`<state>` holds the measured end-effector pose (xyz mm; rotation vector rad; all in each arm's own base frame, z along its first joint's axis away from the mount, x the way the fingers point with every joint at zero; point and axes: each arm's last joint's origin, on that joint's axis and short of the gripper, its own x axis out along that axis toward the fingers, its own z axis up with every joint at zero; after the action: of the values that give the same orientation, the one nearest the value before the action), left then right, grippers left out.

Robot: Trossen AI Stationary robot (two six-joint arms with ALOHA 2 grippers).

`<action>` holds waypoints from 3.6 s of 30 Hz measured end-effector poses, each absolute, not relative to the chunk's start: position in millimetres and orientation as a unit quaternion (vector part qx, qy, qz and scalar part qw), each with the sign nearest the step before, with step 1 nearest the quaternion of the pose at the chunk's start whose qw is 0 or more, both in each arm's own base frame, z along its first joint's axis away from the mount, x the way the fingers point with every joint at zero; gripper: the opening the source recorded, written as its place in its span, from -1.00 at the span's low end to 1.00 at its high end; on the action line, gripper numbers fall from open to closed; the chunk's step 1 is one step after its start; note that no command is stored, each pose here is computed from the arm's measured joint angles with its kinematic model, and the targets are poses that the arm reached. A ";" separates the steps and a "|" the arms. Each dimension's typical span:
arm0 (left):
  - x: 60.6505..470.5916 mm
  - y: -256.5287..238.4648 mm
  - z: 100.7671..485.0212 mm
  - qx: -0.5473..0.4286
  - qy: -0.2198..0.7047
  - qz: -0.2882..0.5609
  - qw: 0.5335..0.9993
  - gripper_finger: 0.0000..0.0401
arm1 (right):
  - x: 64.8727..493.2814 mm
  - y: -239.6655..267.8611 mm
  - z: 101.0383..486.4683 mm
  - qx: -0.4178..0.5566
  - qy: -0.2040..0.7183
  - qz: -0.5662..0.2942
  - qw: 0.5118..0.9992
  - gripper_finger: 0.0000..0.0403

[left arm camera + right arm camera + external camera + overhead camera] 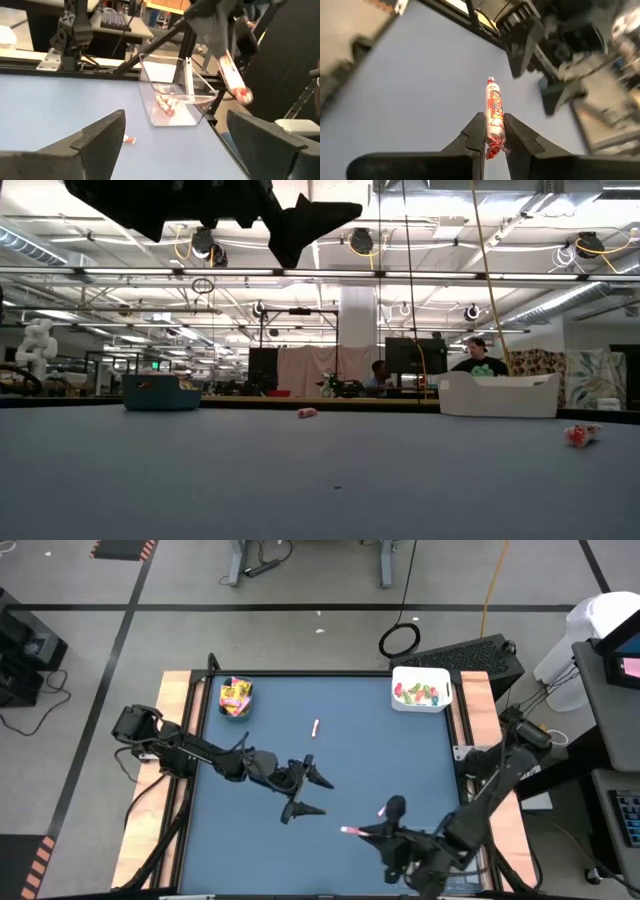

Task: Sort candy
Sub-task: Put the white candy into the transparent bin

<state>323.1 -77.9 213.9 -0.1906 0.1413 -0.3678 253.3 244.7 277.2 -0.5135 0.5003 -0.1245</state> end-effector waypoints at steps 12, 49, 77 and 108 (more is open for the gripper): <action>323.2 -77.3 214.0 -0.094 0.070 -0.168 0.979 0.76 | 184.9 241.8 299.4 0.072 0.392 0.015 0.917 -0.80; 321.9 -71.2 199.0 -0.068 0.136 -0.065 0.986 0.76 | 146.3 283.4 211.1 0.120 0.643 -0.131 0.745 -0.57; 315.7 -12.3 179.8 0.001 0.188 0.338 0.922 0.76 | 152.4 262.1 266.3 -0.092 0.186 -0.162 0.965 -0.31; 337.1 35.3 72.2 -0.104 0.192 0.437 0.873 0.30 | 271.4 185.2 234.0 -0.118 0.173 -0.386 0.898 -0.31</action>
<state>337.1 35.3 72.2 -0.2180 0.4005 0.9121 271.4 185.2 234.0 -0.2452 0.3583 -0.7998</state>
